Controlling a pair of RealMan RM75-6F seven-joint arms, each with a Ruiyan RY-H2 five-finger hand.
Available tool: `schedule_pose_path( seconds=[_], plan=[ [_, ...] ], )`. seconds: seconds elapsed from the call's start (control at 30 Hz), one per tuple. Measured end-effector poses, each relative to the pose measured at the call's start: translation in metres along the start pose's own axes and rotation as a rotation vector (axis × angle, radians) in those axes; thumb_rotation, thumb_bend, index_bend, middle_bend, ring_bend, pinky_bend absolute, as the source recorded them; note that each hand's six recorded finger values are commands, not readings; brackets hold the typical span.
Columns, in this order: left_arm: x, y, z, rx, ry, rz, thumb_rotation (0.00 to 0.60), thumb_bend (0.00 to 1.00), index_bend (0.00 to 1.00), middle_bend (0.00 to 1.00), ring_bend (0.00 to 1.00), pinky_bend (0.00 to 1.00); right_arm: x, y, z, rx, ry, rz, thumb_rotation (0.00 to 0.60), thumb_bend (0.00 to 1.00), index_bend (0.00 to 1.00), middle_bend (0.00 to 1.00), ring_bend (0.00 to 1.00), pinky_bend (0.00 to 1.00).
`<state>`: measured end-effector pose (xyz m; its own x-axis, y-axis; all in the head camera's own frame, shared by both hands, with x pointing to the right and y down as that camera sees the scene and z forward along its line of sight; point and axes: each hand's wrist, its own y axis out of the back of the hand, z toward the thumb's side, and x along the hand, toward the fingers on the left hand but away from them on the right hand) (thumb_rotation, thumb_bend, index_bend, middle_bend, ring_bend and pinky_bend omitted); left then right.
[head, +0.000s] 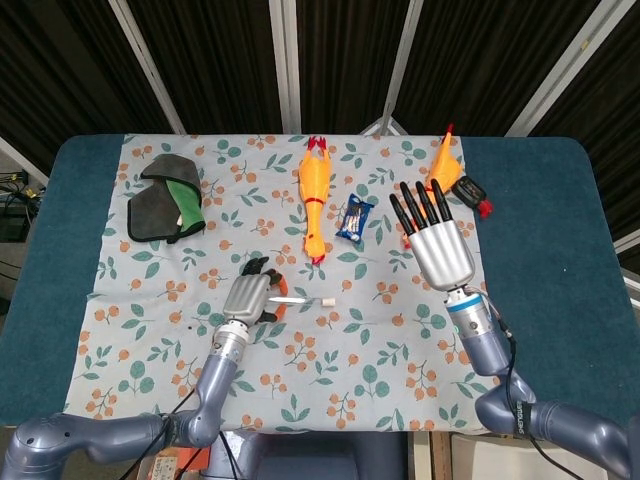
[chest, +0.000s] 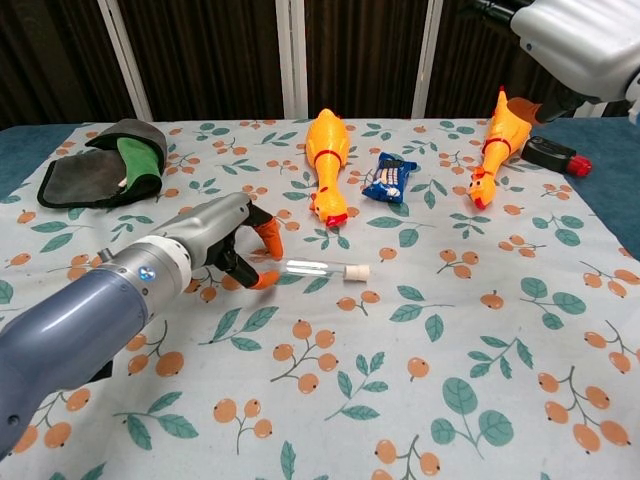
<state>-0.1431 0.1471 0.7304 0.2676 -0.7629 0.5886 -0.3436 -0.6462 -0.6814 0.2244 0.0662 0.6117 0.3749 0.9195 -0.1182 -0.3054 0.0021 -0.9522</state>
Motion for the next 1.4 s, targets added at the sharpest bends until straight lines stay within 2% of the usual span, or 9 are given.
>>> schedule_pose_path(
  seconds=[0.3,0.47,0.67,0.8,1.0,1.13,1.23,1.4],
  plan=[
    [-0.008,0.028,-0.009,-0.015,0.008,0.033,0.600,0.35,0.40,0.22,0.03,0.00,0.014,0.005,-0.011,-0.050,-0.039,0.018,0.600,0.40,0.04,0.05,0.00,0.00],
    [-0.018,0.049,-0.022,0.001,0.024,0.047,0.600,0.30,0.24,0.17,0.00,0.00,0.030,0.004,-0.026,-0.088,-0.086,0.053,0.600,0.40,0.01,0.04,0.00,0.00],
    [-0.039,0.079,-0.047,0.017,0.068,0.074,0.600,0.28,0.22,0.14,0.00,0.00,0.056,0.004,-0.044,-0.174,-0.155,0.127,0.600,0.30,0.00,0.00,0.00,0.00],
    [-0.058,0.104,-0.067,0.075,0.072,0.127,0.600,0.28,0.21,0.13,0.00,0.00,0.082,0.003,-0.061,-0.302,-0.227,0.201,0.600,0.29,0.00,0.00,0.00,0.00],
    [-0.107,0.131,-0.093,0.113,0.047,0.235,0.600,0.27,0.19,0.11,0.00,0.00,0.136,0.002,-0.092,-0.473,-0.332,0.277,0.600,0.29,0.00,0.00,0.00,0.00],
    [-0.161,0.145,-0.120,0.136,0.055,0.289,0.600,0.27,0.18,0.11,0.00,0.00,0.181,0.008,-0.113,-0.542,-0.394,0.304,0.600,0.29,0.00,0.00,0.00,0.00],
    [-0.201,0.150,-0.139,0.157,0.080,0.290,0.600,0.27,0.17,0.11,0.00,0.00,0.214,0.018,-0.125,-0.559,-0.418,0.311,0.600,0.29,0.00,0.00,0.00,0.00],
    [-0.239,0.159,-0.160,0.174,0.122,0.302,0.600,0.27,0.17,0.11,0.00,0.00,0.248,0.027,-0.133,-0.564,-0.427,0.290,0.600,0.29,0.00,0.00,0.00,0.00]
  ],
)
